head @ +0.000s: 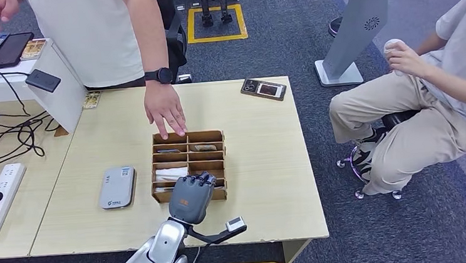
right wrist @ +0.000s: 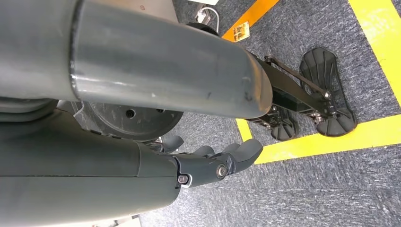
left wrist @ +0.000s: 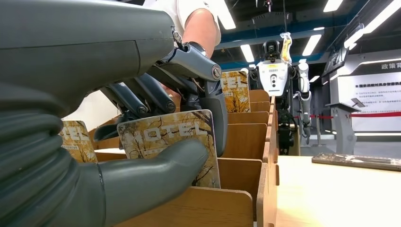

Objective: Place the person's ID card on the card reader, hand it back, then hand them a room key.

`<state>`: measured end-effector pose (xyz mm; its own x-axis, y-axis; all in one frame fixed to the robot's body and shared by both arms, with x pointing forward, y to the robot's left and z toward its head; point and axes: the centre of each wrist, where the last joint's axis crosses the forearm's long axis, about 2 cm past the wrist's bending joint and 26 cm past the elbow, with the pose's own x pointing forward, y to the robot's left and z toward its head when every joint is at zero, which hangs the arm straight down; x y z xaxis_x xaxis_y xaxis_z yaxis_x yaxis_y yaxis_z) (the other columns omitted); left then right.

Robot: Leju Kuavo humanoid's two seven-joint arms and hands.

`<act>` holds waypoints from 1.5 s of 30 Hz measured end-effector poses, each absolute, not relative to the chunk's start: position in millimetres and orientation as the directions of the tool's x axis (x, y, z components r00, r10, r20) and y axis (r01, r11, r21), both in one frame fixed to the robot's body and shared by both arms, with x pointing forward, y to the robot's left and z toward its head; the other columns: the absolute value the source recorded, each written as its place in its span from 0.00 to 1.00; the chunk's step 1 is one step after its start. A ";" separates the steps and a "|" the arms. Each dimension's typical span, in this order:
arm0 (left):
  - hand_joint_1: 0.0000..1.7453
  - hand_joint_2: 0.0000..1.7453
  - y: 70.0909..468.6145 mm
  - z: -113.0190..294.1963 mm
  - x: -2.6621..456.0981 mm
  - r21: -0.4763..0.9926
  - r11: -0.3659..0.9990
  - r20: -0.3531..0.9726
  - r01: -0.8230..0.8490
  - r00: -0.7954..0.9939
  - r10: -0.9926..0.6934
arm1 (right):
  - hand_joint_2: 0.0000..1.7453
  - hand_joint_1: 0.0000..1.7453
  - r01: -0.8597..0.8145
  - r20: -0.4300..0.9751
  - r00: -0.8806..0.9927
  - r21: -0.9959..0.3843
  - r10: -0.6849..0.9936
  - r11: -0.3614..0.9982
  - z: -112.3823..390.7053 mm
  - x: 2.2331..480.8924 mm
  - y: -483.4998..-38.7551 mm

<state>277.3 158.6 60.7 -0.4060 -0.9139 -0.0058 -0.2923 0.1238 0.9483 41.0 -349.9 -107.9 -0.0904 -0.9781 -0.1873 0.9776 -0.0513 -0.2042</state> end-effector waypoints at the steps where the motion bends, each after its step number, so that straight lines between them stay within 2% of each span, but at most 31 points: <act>1: 1.00 1.00 158.5 61.1 276.6 0.947 0.128 -0.003 -0.294 -0.409 -0.912 | 0.00 0.00 0.977 -0.187 -0.090 -0.205 -0.978 -0.051 -107.9 41.1 -349.9; 18: 1.00 1.00 156.7 73.6 268.5 0.922 0.193 0.032 -0.336 -0.429 -0.903 | 0.00 0.00 0.977 -0.179 -0.089 -0.206 -0.980 -0.051 -107.9 41.4 -349.9; 30: 1.00 1.00 150.3 124.5 263.1 0.792 0.387 0.102 -0.472 -0.523 -0.846 | 0.00 0.00 0.976 -0.172 -0.088 -0.211 -0.981 -0.050 -108.0 40.9 -349.0; 33: 1.00 1.00 152.0 131.1 264.4 0.709 0.536 0.225 -0.458 -0.574 -0.787 | 0.00 0.00 0.974 -0.174 -0.090 -0.222 -0.981 -0.050 -108.2 39.6 -347.4; 36: 1.00 1.00 156.9 130.0 267.6 0.518 0.738 0.499 -0.432 -0.549 -0.671 | 0.00 0.00 0.967 -0.171 -0.098 -0.251 -0.980 -0.053 -108.7 35.3 -345.8; 39: 1.00 1.00 160.9 130.2 271.5 0.311 0.851 0.740 -0.422 -0.455 -0.496 | 0.00 0.00 0.959 -0.162 -0.104 -0.278 -0.981 -0.056 -109.2 29.0 -344.6; 41: 1.00 1.00 163.1 134.5 276.5 0.231 0.876 0.796 -0.423 -0.436 -0.420 | 0.00 0.00 0.958 -0.159 -0.105 -0.283 -0.982 -0.056 -109.4 27.4 -344.4; 45: 1.00 1.00 166.8 142.6 286.2 0.158 0.897 0.826 -0.413 -0.443 -0.349 | 0.00 0.00 0.958 -0.159 -0.104 -0.280 -0.982 -0.056 -109.4 27.8 -344.4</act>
